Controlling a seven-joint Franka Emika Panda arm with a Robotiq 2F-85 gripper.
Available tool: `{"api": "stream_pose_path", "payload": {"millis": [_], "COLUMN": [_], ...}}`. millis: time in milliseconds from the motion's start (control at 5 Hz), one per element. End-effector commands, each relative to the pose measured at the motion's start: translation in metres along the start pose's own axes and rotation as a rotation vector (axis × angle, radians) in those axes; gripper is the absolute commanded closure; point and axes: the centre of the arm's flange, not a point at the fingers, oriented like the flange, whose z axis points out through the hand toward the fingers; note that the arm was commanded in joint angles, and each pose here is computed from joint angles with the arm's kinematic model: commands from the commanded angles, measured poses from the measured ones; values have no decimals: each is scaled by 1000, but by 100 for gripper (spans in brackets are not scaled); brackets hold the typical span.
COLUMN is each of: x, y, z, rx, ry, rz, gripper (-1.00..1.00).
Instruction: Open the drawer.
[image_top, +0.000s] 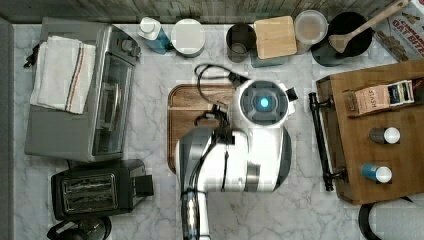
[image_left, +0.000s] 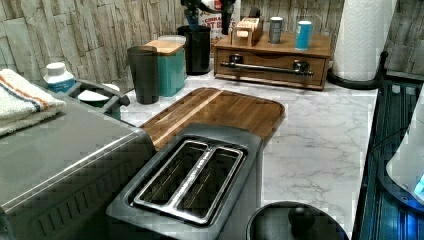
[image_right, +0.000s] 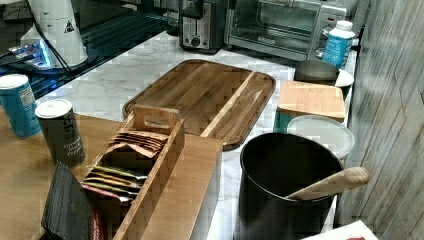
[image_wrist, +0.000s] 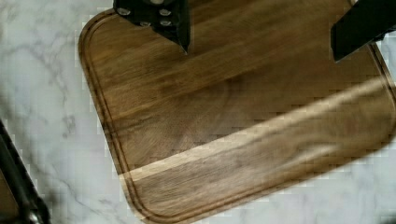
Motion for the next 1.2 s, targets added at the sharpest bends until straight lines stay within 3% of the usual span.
{"api": "stream_pose_path", "payload": {"millis": [200, 400, 600, 800, 1200], "x": [-14, -5, -6, -9, -17], "y": [103, 134, 157, 166, 197], "z": [19, 35, 51, 62, 88], "rx": [28, 29, 19, -51, -101], "ry": [38, 55, 123, 147, 139], "rz": [-293, -380, -472, -518, -481], "gripper": [-100, -100, -100, -100, -100]}}
